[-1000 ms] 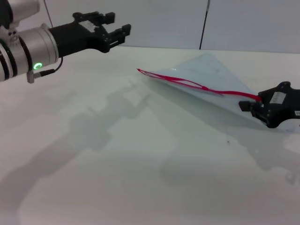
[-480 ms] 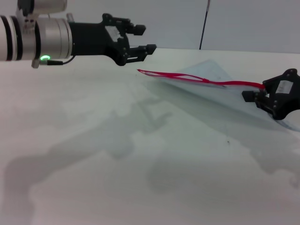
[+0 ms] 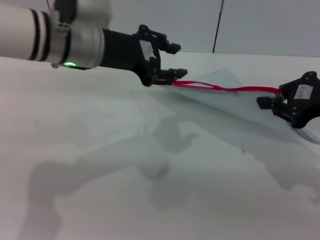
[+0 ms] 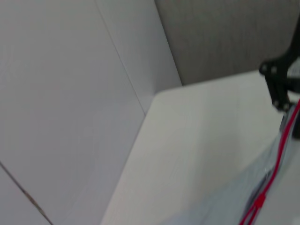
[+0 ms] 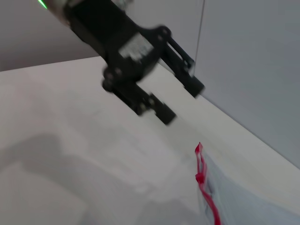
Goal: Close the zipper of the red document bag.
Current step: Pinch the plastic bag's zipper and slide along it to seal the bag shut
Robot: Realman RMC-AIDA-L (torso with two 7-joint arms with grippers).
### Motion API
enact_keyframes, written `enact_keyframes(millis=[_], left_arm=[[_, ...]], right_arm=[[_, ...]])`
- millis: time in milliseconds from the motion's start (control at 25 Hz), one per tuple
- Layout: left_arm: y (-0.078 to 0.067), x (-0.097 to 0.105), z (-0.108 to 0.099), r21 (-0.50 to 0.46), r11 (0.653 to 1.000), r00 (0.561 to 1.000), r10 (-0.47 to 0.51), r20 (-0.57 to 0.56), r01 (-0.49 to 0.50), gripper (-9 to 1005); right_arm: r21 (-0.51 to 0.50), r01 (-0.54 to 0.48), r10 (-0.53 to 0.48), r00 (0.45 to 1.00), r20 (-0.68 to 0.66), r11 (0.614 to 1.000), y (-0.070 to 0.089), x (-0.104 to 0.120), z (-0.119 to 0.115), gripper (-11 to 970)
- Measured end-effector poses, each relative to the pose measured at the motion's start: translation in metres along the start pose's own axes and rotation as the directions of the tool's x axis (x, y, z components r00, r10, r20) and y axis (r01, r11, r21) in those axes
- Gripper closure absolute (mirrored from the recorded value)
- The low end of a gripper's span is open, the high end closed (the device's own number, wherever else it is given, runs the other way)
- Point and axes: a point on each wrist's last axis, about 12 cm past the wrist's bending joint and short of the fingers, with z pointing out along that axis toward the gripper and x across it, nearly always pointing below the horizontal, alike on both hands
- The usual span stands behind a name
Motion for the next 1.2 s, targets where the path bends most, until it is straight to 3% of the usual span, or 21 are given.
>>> enact_keyframes(millis=[280, 560, 1200], left_arm=[[-0.01, -0.015, 0.021, 0.021, 0.993, 0.99, 0.118, -0.076, -0.117, 447], [-0.016, -0.03, 0.027, 0.079, 0.986, 0.986, 0.155, -0.063, -0.15, 451], [-0.022, -0.027, 0.032, 0.104, 0.981, 0.983, 0.17, -0.066, -0.163, 459]], right_arm=[[-0.03, 0.036, -0.036, 0.999, -0.011, 0.999, 0.009, -0.009, 0.002, 911], [-0.033, 0.042, -0.042, 0.999, -0.013, 0.999, 0.01, -0.012, 0.003, 911], [-0.049, 0.093, -0.094, 0.996, -0.012, 0.994, 0.019, -0.024, 0.006, 912]])
